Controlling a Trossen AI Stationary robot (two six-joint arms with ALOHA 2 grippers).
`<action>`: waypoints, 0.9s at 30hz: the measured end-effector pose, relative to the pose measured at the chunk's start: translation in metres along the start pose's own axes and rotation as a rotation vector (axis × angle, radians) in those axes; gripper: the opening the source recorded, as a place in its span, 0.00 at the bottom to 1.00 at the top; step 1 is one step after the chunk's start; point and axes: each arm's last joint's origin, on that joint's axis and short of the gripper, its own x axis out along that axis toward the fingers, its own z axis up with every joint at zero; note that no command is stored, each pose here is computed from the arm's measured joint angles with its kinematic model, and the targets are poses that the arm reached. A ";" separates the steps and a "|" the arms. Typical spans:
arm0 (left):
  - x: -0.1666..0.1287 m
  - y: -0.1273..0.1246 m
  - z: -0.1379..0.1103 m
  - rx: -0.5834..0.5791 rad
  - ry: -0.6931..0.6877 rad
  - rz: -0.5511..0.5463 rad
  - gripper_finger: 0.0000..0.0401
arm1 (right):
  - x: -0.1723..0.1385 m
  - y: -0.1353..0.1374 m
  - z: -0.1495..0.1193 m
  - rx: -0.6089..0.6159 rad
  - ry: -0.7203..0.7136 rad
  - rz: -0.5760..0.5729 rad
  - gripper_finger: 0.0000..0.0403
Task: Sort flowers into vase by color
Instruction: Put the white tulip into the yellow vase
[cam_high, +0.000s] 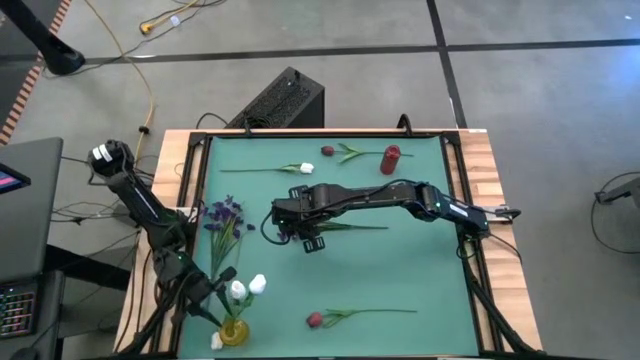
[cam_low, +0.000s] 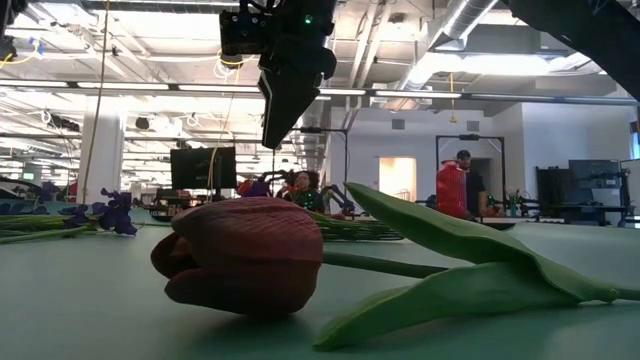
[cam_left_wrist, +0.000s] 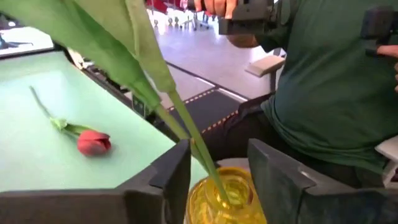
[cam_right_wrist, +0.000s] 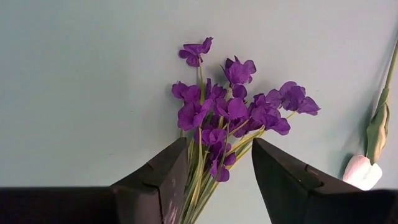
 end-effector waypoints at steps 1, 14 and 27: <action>-0.002 0.000 0.001 -0.004 0.015 0.003 0.39 | 0.000 0.000 0.000 0.000 0.000 0.000 0.51; -0.031 0.009 0.021 -0.074 0.470 0.330 0.43 | 0.000 0.000 0.000 0.000 0.000 0.001 0.51; -0.039 0.014 0.008 -0.017 0.695 0.301 0.43 | 0.000 0.000 0.000 -0.001 0.000 0.001 0.51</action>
